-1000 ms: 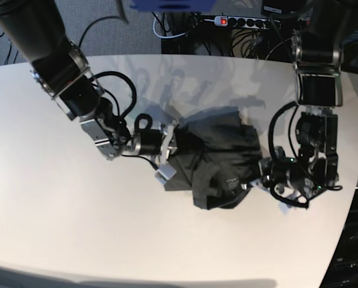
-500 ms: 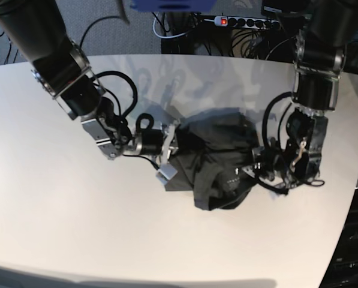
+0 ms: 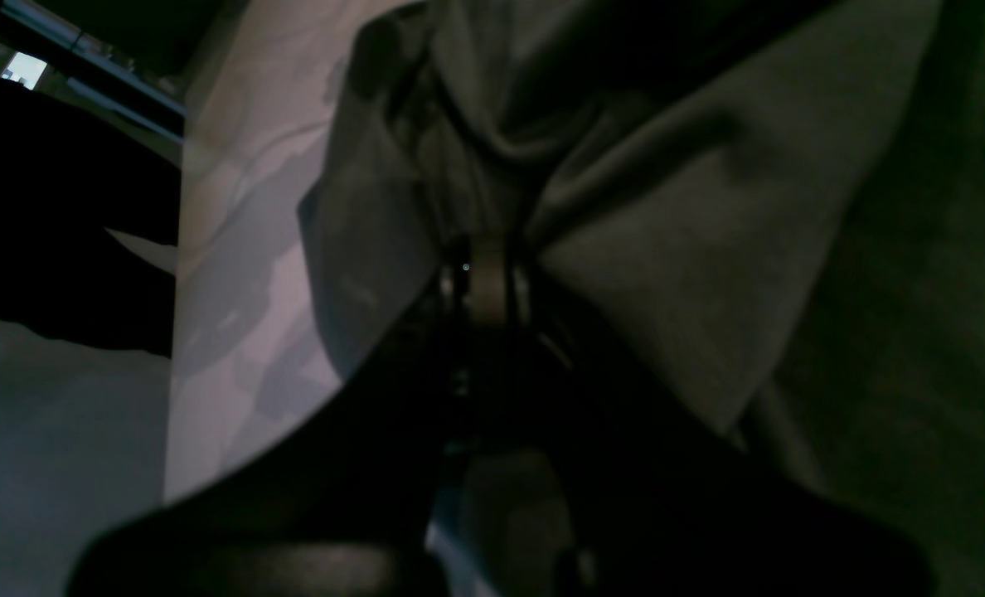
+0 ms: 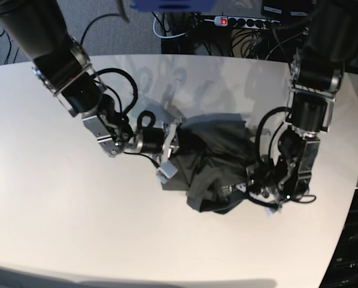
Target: Fold the T-shirt properly
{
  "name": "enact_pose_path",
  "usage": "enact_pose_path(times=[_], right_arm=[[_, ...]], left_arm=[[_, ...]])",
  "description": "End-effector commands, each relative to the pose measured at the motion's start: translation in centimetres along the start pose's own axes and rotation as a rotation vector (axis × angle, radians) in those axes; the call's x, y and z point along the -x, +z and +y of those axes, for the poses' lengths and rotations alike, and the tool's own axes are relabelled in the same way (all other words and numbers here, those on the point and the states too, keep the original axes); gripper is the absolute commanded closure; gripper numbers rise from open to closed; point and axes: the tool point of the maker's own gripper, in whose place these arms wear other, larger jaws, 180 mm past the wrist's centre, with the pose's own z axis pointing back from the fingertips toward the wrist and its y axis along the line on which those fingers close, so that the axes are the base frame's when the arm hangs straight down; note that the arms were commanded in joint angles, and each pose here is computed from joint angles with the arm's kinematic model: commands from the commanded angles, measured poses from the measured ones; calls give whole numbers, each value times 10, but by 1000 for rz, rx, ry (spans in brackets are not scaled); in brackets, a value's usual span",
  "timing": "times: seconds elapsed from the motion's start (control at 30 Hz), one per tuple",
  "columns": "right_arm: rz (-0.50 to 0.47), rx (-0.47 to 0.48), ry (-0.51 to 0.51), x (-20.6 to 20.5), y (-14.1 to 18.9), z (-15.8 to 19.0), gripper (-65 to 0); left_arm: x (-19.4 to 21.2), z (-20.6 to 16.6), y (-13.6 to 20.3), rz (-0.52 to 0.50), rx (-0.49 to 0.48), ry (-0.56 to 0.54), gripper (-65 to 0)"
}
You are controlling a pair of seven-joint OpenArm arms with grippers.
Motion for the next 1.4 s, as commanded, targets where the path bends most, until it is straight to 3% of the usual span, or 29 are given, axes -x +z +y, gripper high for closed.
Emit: enact_pose_path(times=[0.0, 0.23, 0.6, 0.77, 0.97, 1.37], right_arm=[[493, 107, 11, 136, 26, -11, -6], [511, 129, 41, 132, 35, -22, -6], [541, 216, 81, 121, 69, -61, -6], [548, 239, 78, 123, 81, -70, -6], [550, 259, 81, 120, 90, -79, -6], [561, 331, 99, 107, 122, -107, -6]], left_arm=[[-34, -13, 17, -86, 31, -15, -22], [-41, -27, 21, -100, 52, -25, -22], [-36, -32, 9, -153, -26, -105, -22], [-25, -34, -7, -132, -31, -88, -22], [-31, -38, -14, -180, -30, -81, -22], [-39, -57, -9, -198, 0, -87, -22]])
